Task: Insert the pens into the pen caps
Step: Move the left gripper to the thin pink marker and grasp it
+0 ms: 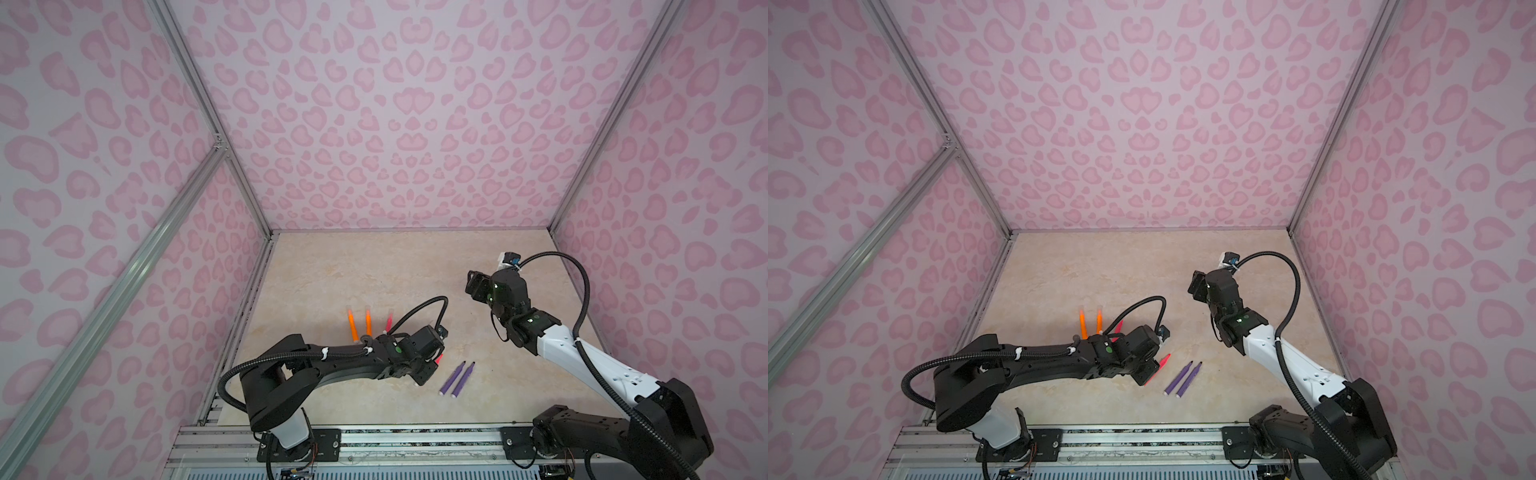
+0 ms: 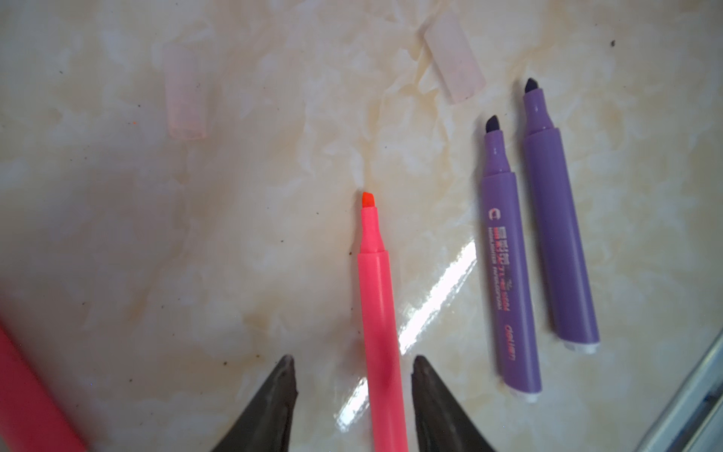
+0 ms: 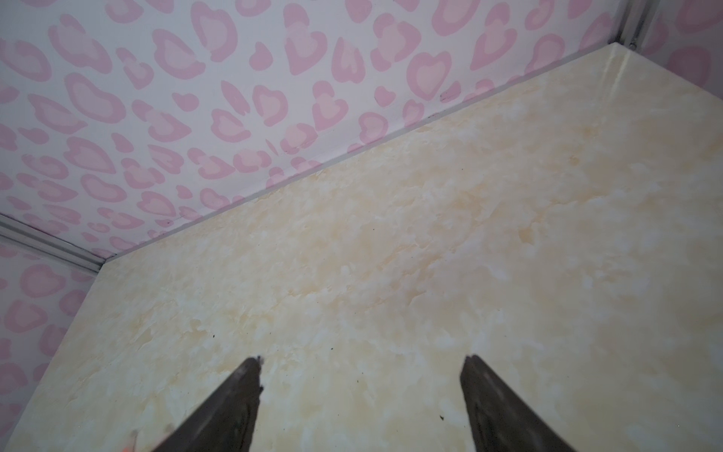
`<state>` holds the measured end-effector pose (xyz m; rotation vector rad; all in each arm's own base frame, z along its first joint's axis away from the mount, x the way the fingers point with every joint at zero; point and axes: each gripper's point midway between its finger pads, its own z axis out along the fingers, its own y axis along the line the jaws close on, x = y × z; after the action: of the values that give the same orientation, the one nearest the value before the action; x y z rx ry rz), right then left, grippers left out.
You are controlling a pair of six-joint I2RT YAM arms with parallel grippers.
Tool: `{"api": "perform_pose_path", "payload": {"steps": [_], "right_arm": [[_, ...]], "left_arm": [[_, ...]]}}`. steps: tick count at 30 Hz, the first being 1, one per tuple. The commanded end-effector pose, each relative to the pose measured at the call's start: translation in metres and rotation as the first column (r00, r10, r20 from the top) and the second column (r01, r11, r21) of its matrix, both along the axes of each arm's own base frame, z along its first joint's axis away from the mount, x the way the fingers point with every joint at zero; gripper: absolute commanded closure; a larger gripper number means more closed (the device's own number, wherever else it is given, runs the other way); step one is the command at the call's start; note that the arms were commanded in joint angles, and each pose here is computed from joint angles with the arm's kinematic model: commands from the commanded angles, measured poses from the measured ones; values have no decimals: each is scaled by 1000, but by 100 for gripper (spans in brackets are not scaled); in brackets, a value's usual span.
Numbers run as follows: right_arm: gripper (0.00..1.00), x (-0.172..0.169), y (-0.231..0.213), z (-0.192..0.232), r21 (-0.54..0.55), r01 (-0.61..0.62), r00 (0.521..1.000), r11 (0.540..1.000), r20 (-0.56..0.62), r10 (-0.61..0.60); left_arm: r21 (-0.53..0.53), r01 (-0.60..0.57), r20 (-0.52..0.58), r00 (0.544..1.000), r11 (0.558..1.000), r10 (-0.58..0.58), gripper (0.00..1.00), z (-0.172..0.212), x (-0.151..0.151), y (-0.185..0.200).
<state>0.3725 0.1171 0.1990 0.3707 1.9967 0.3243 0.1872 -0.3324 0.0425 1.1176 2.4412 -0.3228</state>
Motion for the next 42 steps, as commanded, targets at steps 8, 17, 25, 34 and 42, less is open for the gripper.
{"api": "perform_pose_path", "payload": {"steps": [8,17,25,34,42], "right_arm": [[19,0,-2,-1,6,-4,1000,1000,4,4],[19,-7,-2,-1,25,-17,1000,1000,12,16],[19,-13,-2,9,42,-29,999,999,27,28],[18,-18,-4,19,60,-30,998,998,53,27],[18,-16,-5,20,56,-21,998,998,53,18]], "left_arm": [[58,28,-9,1000,998,-27,47,-10,-2,-4],[81,52,-38,998,995,-49,45,-19,-7,-10],[116,46,-52,998,992,-40,48,-26,-7,-9],[144,52,-103,994,988,-37,58,-38,-11,-11],[130,36,-71,997,991,-27,96,-30,-6,-10]]}}
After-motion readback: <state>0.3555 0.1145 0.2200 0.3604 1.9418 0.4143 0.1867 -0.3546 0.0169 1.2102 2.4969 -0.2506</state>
